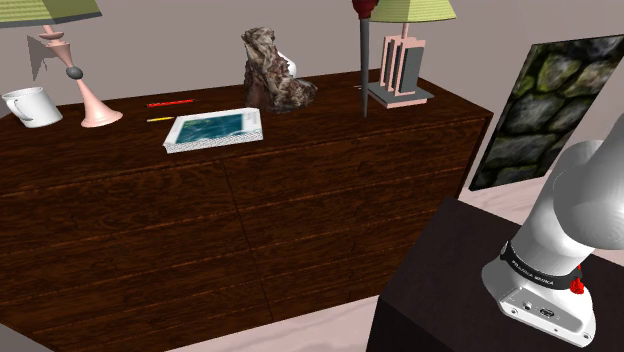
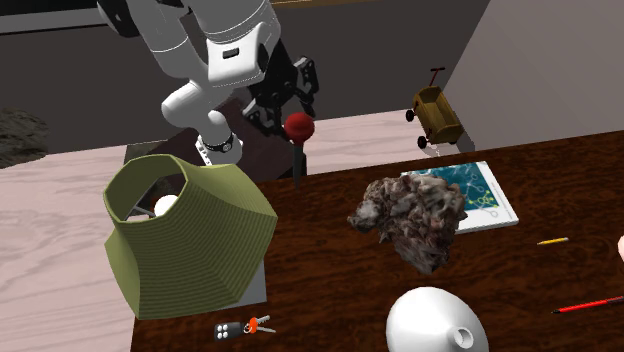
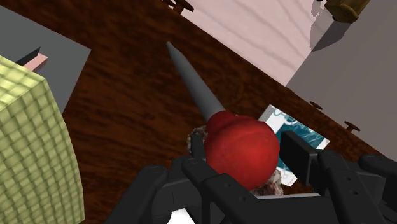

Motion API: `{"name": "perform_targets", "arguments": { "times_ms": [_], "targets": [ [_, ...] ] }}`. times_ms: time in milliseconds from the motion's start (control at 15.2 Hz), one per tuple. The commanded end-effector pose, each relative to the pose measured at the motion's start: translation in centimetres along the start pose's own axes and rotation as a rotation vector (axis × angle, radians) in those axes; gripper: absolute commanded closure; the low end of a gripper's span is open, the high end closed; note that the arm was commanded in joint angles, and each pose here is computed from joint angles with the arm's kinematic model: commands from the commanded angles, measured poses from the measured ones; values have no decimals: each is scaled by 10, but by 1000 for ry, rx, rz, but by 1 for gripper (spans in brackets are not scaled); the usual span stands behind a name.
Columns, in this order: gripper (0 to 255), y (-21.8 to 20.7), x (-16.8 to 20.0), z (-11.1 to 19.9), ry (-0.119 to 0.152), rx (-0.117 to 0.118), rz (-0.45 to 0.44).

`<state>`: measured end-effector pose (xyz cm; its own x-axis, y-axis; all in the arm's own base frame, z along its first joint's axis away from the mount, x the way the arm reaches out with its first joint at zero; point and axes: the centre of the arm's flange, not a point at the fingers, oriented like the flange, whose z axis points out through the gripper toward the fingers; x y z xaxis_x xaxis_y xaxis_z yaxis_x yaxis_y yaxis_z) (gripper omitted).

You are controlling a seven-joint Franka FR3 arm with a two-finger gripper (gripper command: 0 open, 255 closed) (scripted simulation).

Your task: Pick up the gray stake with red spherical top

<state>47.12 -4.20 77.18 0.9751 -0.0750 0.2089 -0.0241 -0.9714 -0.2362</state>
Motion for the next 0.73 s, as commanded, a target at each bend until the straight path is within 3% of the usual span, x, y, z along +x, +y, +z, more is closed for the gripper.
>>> {"name": "perform_targets", "arguments": {
  "times_ms": [0, 660],
  "targets": [
    [255, -3, 2, -11, 0, 0, 0],
    [255, -13, 11, -51, 0, 0, 0]
  ]
}}
